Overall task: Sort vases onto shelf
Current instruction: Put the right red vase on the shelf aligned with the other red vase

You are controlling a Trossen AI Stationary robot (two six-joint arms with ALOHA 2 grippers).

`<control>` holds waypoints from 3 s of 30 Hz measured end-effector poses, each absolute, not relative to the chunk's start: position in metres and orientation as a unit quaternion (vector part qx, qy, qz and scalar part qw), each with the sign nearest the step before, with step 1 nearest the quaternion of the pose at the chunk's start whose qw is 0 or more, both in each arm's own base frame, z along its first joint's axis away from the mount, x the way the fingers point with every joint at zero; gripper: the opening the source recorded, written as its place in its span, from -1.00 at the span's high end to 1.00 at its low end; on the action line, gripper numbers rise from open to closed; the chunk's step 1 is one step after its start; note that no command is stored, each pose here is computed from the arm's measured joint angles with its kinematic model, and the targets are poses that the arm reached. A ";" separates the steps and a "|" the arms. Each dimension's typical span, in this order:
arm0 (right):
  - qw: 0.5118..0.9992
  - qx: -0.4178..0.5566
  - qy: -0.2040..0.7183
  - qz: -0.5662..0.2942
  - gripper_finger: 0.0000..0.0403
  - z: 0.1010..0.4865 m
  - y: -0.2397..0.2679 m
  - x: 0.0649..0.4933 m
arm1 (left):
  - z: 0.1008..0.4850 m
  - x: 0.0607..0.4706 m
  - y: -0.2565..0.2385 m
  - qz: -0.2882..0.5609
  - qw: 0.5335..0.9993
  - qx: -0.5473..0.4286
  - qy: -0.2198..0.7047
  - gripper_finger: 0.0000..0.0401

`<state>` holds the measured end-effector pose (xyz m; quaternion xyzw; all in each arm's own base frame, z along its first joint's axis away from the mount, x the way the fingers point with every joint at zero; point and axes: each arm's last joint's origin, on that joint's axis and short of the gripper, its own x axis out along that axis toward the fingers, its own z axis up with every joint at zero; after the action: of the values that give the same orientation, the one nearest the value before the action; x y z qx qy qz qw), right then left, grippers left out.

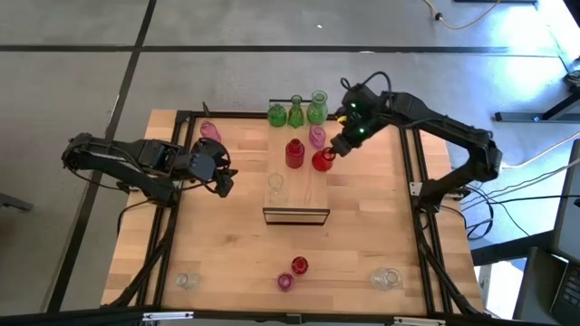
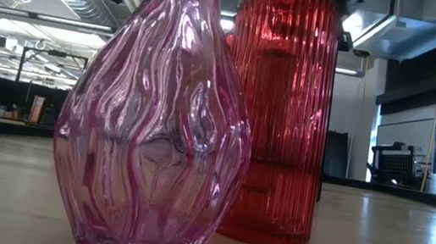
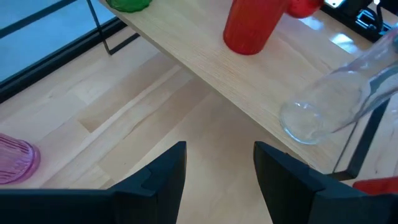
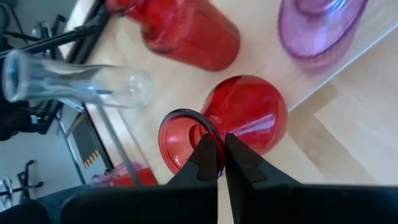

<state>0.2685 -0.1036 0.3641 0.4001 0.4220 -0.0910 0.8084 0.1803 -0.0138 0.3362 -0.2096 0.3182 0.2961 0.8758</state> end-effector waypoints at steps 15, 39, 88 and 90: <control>0.797 0.377 0.462 -0.099 1.00 0.359 -0.115 0.289 | 0.337 0.180 -0.014 0.301 0.876 -0.207 0.314 0.10; 0.791 0.401 0.455 -0.078 1.00 0.354 -0.116 0.297 | 0.337 0.181 -0.013 0.300 0.879 -0.196 0.315 0.10; 0.806 0.385 0.439 -0.091 0.39 0.353 -0.120 0.303 | 0.337 0.181 -0.013 0.299 0.879 -0.195 0.315 0.10; 0.810 0.388 0.431 -0.082 0.39 0.354 -0.120 0.305 | 0.337 0.181 -0.013 0.299 0.879 -0.195 0.315 0.10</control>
<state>0.3047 -0.1198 0.3538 0.3875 0.4315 -0.0824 0.8105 0.1805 -0.0133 0.3369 -0.1952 0.3150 0.2993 0.8793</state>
